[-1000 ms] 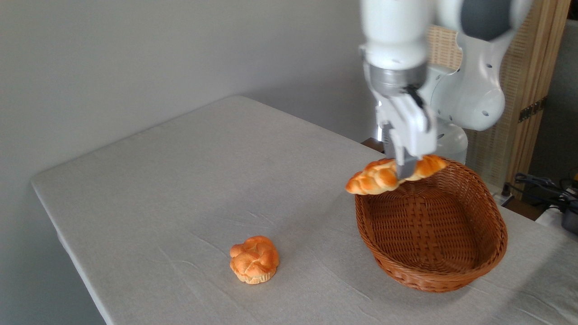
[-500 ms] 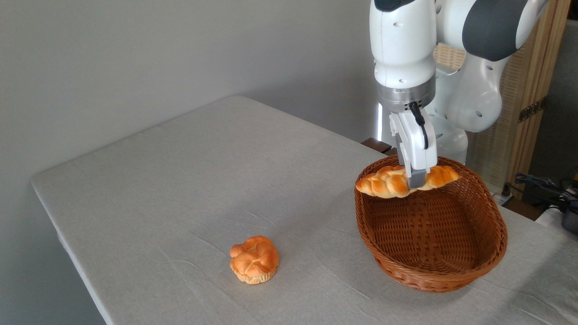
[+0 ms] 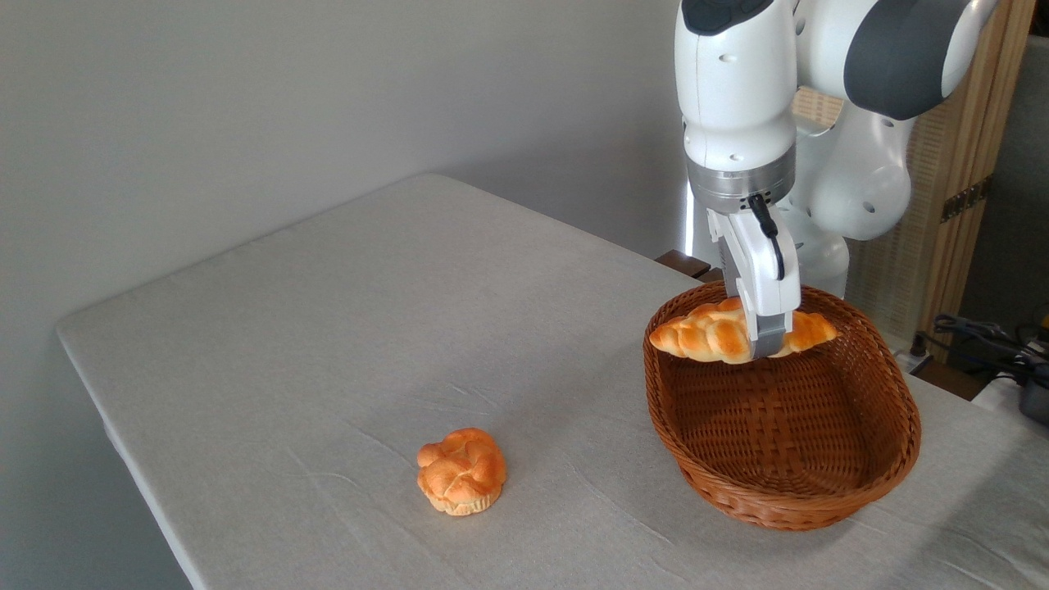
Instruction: Put bread into the basket
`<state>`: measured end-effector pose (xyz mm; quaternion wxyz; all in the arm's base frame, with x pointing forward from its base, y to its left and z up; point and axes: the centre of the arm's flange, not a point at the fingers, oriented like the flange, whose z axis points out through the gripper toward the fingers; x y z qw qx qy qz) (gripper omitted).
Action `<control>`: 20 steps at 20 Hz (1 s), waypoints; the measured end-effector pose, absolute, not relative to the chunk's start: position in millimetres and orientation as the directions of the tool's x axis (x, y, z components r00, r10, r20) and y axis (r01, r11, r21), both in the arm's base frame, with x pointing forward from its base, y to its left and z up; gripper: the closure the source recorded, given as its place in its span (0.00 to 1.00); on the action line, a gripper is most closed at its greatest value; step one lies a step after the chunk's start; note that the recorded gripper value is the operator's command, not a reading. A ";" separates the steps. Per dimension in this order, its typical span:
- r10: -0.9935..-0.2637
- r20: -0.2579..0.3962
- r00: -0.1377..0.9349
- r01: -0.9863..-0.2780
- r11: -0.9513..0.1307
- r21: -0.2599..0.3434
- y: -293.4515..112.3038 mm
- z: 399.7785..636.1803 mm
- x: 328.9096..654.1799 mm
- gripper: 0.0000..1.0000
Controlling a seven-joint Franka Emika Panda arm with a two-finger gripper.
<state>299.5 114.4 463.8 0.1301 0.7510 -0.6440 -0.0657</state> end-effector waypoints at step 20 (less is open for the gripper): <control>-0.940 0.123 0.318 -0.944 -0.301 0.137 38.0 612.6 423.8 0.00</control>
